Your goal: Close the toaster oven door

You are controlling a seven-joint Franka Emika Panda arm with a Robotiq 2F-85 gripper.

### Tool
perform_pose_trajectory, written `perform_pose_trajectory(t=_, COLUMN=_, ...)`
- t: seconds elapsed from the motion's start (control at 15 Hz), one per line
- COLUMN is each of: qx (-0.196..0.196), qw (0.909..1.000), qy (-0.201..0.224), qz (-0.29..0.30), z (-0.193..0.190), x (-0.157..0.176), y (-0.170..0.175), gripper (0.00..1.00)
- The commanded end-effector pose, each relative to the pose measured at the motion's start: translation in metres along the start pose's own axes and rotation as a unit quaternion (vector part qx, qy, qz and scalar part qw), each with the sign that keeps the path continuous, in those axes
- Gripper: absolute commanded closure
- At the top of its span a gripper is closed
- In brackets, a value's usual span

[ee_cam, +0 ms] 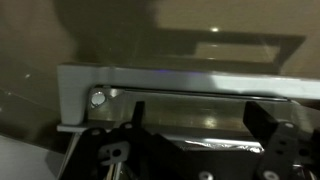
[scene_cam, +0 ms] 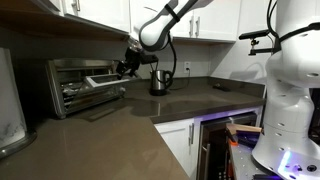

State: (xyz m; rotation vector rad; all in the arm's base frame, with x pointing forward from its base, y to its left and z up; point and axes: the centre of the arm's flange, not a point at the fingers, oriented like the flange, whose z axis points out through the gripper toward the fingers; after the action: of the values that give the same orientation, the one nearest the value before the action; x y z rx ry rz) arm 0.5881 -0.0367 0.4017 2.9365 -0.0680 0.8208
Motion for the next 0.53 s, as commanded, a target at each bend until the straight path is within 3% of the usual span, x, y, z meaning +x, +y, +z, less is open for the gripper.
perform_pose_trajectory(t=0.0, qx=-0.005, qw=0.9999, qy=0.000, qz=-0.014, z=0.001, x=0.010, y=0.003, gripper=0.00)
perform_pose_trajectory(t=0.47, qx=-0.008, qw=0.9998, qy=0.005, qz=-0.019, z=-0.002, x=0.021, y=0.006, gripper=0.00)
